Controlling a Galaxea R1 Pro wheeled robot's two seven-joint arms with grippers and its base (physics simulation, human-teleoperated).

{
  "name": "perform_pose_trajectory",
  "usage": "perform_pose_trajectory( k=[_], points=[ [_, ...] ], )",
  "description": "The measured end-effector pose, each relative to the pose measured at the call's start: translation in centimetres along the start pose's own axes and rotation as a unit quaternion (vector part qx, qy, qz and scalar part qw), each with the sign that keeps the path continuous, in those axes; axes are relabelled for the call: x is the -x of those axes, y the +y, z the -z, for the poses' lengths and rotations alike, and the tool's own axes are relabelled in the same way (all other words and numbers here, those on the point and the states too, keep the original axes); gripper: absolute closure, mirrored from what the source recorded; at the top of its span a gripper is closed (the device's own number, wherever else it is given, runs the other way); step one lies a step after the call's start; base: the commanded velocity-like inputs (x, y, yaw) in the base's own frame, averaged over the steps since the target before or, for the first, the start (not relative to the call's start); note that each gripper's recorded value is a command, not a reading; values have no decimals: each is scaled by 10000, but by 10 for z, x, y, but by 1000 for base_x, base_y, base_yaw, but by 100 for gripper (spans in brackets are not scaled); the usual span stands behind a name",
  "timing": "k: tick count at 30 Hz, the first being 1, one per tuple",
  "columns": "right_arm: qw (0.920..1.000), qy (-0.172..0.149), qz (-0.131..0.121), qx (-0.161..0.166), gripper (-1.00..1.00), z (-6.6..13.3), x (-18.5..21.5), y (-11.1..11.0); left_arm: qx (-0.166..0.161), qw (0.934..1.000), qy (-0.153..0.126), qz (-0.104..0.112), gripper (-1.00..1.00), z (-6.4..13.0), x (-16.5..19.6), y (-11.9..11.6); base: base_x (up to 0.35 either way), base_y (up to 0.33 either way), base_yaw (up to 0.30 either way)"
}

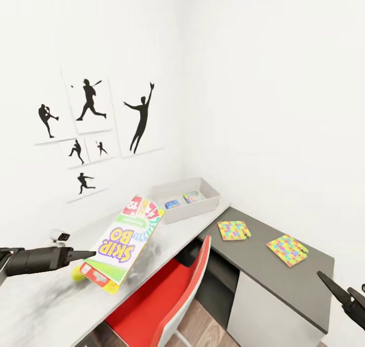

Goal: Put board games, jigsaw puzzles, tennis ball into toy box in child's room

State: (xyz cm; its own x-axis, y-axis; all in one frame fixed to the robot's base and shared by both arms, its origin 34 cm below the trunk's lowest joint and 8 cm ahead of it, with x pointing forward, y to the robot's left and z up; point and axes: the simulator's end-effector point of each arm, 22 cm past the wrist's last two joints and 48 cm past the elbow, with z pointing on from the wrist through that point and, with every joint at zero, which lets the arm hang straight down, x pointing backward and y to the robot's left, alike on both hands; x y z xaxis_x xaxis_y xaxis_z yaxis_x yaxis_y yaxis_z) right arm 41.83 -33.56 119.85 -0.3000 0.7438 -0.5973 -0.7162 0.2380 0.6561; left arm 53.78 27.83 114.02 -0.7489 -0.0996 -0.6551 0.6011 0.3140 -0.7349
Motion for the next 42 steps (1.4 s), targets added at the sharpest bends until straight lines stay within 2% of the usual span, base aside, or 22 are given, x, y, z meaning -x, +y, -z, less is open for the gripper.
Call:
perform_pose_trajectory(
  k=[18,34,42],
  points=[
    [9999,13,-58,-113,-100,2,0,-8,11,9999,38,102,100,-3,-4,9,122,-279,-122],
    [9997,37,-124,-194,-100,3,-3,-16,18,9998,70,198,100,-5,-8,17,137,-12,-141],
    [9996,49,-154,-231,-100,3,-5,-19,21,9997,85,240,100,-6,-10,21,178,-146,-180]
  ],
)
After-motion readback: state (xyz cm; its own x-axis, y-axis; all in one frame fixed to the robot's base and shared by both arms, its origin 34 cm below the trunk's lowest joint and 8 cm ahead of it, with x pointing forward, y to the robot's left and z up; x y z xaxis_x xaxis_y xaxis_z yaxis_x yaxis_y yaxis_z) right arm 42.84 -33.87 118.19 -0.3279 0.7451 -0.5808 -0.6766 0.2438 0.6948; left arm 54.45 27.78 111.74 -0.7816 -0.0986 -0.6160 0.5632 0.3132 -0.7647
